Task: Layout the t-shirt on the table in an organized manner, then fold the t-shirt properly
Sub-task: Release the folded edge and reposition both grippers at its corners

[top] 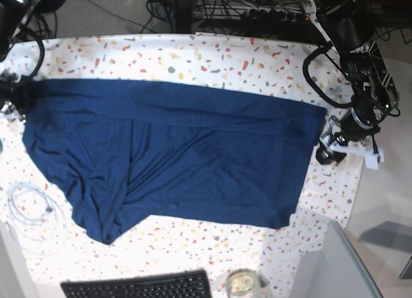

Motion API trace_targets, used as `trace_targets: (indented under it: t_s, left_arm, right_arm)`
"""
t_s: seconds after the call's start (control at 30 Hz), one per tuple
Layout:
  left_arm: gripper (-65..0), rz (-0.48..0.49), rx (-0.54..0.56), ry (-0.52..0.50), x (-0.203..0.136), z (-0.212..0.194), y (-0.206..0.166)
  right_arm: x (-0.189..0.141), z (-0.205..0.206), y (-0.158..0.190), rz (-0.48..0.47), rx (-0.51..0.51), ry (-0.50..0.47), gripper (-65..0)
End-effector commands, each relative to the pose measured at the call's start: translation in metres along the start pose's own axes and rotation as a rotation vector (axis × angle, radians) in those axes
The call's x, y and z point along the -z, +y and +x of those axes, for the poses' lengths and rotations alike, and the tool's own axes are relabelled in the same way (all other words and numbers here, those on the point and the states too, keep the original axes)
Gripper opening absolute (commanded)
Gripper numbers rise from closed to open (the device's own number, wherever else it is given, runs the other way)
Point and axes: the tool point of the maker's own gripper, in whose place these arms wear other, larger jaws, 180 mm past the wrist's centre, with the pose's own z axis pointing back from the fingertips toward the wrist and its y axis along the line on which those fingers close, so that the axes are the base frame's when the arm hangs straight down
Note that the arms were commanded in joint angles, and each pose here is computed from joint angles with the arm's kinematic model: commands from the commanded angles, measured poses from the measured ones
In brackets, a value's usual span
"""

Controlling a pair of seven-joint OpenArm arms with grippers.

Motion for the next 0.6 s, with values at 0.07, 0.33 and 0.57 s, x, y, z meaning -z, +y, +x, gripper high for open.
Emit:
trace_targets:
  t_s: [0.07,0.33,0.57]
  left_arm:
    - [-23.4,0.023,-0.015,-0.146,-0.023,0.047,0.013]
    - [-25.5,0.055,0.195,-0.167,-0.079,0.028,0.028]
    - [-65.0,-0.001,0.276,0.011,-0.080,-0.044,0.030]
  right_arm:
    - [-0.027,0.032,-0.005,-0.011,-0.058,-0.182,-38.6]
    - [-0.076,0.010,0.016,0.056,-0.295,-0.350,-38.6]
    - [-0.063,-0.021,0.034,0.147,-0.397,-0.274,-65.0]
